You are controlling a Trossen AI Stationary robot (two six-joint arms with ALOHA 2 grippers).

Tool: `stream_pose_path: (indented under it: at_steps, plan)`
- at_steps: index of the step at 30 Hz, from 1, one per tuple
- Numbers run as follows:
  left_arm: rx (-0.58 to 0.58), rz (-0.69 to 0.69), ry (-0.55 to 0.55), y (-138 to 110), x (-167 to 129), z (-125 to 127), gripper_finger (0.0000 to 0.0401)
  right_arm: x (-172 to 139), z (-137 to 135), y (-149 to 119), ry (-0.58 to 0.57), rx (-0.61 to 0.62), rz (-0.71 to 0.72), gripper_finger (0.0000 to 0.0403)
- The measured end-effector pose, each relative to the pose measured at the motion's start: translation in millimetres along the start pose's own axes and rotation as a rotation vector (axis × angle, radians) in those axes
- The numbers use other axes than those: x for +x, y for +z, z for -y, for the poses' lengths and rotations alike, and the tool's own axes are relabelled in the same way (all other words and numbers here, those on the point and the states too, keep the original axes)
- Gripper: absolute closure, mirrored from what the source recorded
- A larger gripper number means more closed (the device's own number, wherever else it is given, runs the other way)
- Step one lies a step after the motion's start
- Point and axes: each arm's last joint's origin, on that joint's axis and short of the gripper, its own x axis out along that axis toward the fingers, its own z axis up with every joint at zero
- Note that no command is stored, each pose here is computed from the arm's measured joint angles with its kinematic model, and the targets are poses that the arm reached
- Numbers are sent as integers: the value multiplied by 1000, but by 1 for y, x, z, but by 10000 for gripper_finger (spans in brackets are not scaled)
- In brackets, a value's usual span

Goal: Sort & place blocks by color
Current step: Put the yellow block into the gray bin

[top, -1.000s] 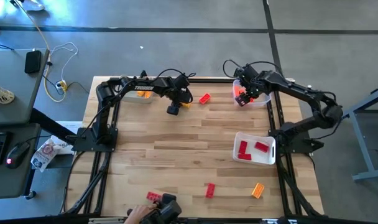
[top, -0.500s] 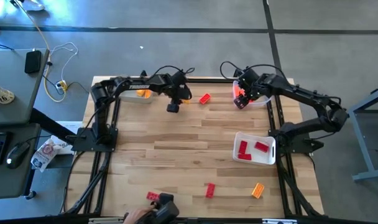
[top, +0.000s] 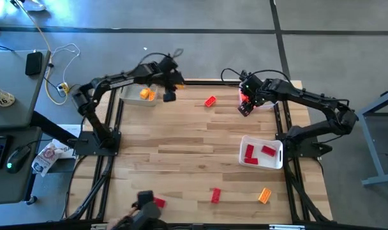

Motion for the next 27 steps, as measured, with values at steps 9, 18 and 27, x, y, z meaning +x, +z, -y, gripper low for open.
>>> stream_pose_path:
  at_steps: [9, 18, 27]
  plan:
    - [-276, -14, 102, -45, -32, -23, 288, -1, -12, -2, 19, -49, 3, 178]
    - [-471, -195, 193, -80, -22, -15, 288, -5, -37, -11, 106, -96, -36, 178]
    - [-574, -333, 231, -100, -12, -3, 287, -13, -71, -21, 244, -201, -32, 178]
